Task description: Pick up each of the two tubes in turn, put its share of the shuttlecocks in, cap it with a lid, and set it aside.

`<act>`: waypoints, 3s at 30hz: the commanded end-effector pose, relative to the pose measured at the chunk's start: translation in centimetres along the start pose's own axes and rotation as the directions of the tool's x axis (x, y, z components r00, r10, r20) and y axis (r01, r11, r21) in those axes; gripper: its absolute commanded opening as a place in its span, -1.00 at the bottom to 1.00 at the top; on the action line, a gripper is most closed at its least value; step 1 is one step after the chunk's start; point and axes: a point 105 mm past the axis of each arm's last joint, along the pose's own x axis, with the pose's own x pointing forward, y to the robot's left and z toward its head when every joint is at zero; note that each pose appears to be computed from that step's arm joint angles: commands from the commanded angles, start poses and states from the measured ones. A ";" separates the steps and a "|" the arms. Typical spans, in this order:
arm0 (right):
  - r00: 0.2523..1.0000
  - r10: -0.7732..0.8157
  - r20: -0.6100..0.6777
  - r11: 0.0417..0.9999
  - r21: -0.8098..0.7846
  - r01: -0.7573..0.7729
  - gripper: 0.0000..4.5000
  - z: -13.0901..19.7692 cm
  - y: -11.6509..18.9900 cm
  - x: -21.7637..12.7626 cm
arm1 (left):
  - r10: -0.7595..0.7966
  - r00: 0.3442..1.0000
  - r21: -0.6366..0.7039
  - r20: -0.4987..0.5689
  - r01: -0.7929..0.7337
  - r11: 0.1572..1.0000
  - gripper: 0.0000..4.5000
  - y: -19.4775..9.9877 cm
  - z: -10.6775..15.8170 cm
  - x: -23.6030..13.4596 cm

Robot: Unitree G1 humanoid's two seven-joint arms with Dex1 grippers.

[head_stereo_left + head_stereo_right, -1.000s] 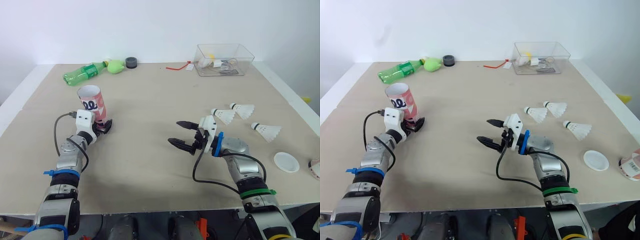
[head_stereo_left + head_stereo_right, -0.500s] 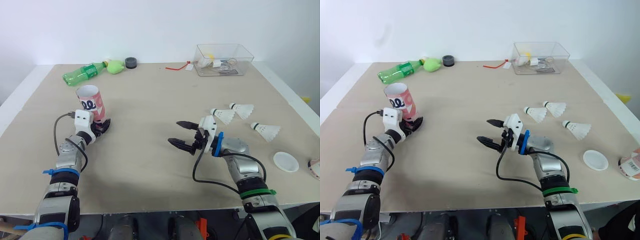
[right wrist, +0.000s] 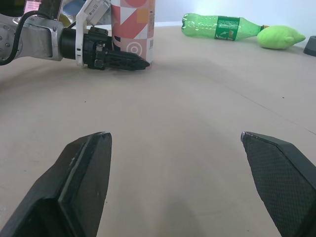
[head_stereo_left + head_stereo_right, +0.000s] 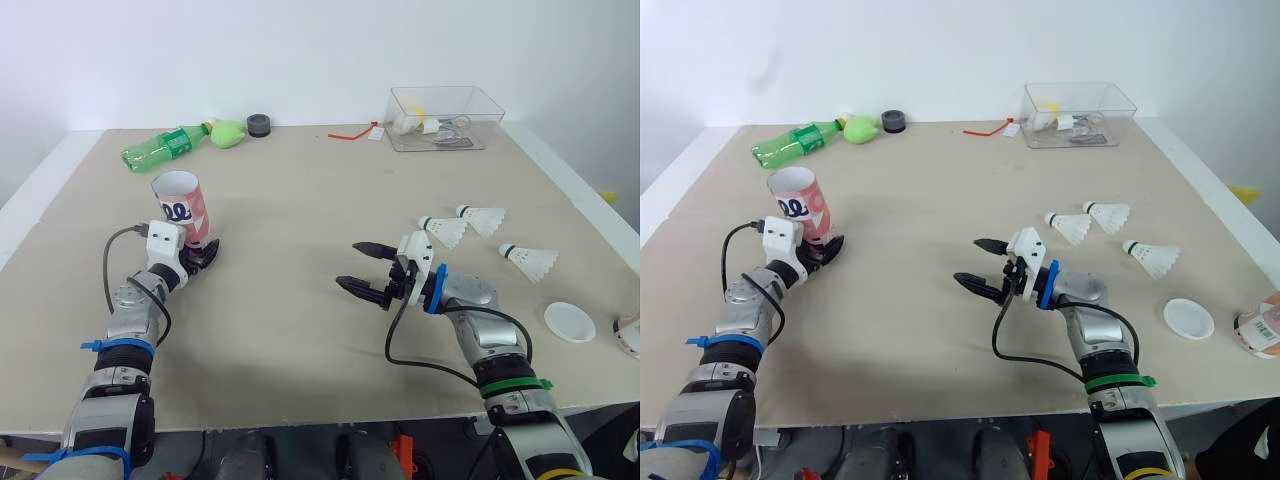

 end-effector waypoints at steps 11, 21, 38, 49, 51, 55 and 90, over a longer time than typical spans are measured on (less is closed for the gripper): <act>0.999 -0.018 0.045 0.999 -0.038 0.020 1.00 1.8 -0.9 -0.3 | -0.481 0.862 0.250 -0.159 0.506 0.825 0.65 -4.9 1.1 -1.7; 0.996 -0.058 0.063 0.997 -0.046 0.061 1.00 2.1 -1.1 -1.1 | -0.780 0.441 0.291 -0.444 0.894 0.339 0.65 -12.4 4.2 -3.0; 0.889 -0.456 0.021 0.890 0.023 0.456 1.00 3.6 -3.7 -7.8 | -0.705 0.336 0.337 -0.624 0.930 0.146 0.65 -16.9 4.8 -0.5; 0.678 -0.728 -0.097 0.682 -0.006 0.731 1.00 3.5 -8.0 -15.3 | -0.698 0.349 0.388 -0.625 0.915 0.110 0.65 -18.4 4.9 0.1; 0.667 -0.735 -0.120 0.672 -0.009 0.740 1.00 2.9 -8.4 -15.8 | -0.701 0.349 0.386 -0.622 0.916 0.113 0.65 -18.5 5.0 0.1; 0.659 -0.735 -0.161 0.667 0.007 0.745 1.00 1.6 -9.4 -16.0 | -0.705 0.348 0.382 -0.618 0.917 0.118 0.65 -18.7 5.4 0.2; 0.683 -0.703 -0.197 0.685 0.069 0.725 -0.98 0.0 -12.4 -14.1 | -0.733 0.371 0.358 -0.570 0.915 0.186 0.62 -18.9 6.4 0.5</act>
